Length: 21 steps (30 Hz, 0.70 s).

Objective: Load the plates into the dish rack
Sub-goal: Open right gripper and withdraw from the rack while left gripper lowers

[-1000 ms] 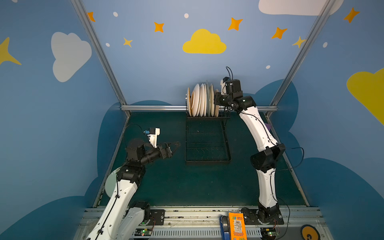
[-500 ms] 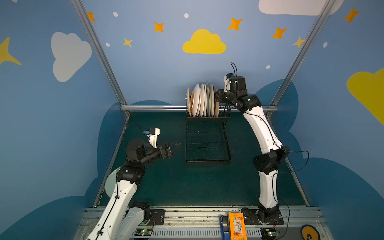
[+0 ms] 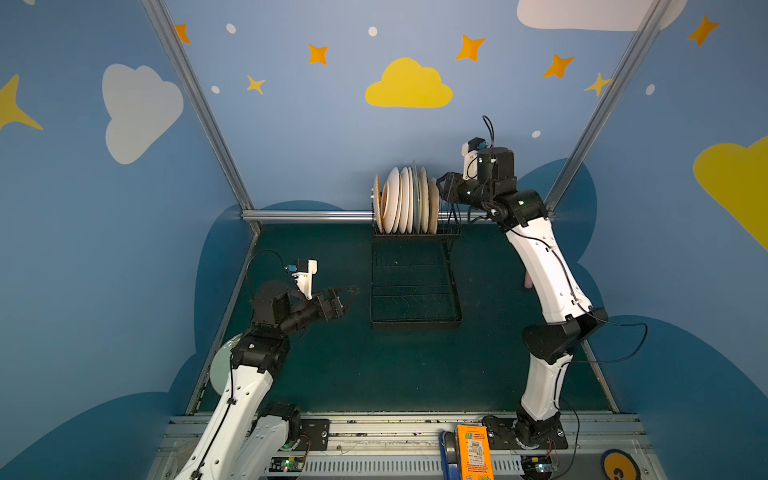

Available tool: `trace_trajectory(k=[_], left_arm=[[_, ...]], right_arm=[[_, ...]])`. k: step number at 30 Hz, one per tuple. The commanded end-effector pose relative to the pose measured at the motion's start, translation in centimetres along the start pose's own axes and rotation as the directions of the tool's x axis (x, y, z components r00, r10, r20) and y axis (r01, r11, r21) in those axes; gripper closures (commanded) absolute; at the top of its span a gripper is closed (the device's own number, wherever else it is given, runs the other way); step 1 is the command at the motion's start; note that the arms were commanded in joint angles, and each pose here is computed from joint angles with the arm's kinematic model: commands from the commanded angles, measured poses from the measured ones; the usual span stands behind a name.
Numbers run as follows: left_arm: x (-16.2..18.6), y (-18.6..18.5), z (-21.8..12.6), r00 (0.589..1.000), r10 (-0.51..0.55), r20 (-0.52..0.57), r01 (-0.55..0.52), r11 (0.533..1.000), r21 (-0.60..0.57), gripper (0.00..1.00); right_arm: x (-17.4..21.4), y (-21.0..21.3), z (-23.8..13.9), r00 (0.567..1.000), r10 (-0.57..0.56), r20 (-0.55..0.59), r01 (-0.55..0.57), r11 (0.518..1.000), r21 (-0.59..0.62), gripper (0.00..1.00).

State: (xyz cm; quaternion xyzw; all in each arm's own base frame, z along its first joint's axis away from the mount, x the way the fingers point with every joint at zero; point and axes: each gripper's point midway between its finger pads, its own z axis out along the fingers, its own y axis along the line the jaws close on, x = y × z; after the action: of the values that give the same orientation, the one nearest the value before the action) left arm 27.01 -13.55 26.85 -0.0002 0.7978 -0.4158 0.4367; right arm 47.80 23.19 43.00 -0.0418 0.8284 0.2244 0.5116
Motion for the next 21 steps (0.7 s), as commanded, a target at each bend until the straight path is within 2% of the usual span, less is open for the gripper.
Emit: trace_trajectory(k=[1,5,8,9,12,15,19,21], left_arm=[[0.2,0.9,-0.5,1.000,-0.020,0.010,0.020,0.997,-0.076,0.00],[1.4,3.4,-1.8,0.992,-0.124,0.004,0.121,0.964,-0.238,0.00],[2.8,6.0,-3.8,0.974,-0.224,0.019,0.212,0.887,-0.411,0.00],[3.4,7.1,-4.5,0.965,-0.260,0.033,0.245,0.848,-0.470,0.00],[5.0,10.6,-7.3,0.921,-0.370,0.122,0.358,0.679,-0.641,0.00],[6.3,13.6,-9.8,0.849,-0.476,0.228,0.476,0.505,-0.720,0.00],[7.3,17.1,-11.9,0.711,-0.593,0.377,0.636,0.314,-0.705,0.00],[7.9,18.8,-13.3,0.627,-0.615,0.478,0.706,0.189,-0.682,0.00]], right_arm=[[-1.2,0.2,-2.8,0.999,-0.015,0.049,0.015,1.000,-0.009,0.42],[-0.5,0.2,-4.9,0.998,-0.017,0.056,0.019,1.000,-0.025,0.38],[0.8,0.2,-6.5,0.998,-0.011,0.055,0.014,0.999,-0.041,0.34],[1.4,0.2,-6.9,0.999,-0.007,0.049,0.009,0.999,-0.046,0.33],[3.5,0.5,-8.0,1.000,-0.002,0.027,0.005,0.996,-0.084,0.27],[5.8,0.8,-8.8,1.000,-0.016,-0.009,0.015,0.995,-0.098,0.22],[9.0,1.4,-9.1,0.997,-0.038,-0.072,0.029,0.992,-0.126,0.13],[10.8,2.5,-9.1,0.992,-0.065,-0.113,0.046,0.985,-0.167,0.12]])
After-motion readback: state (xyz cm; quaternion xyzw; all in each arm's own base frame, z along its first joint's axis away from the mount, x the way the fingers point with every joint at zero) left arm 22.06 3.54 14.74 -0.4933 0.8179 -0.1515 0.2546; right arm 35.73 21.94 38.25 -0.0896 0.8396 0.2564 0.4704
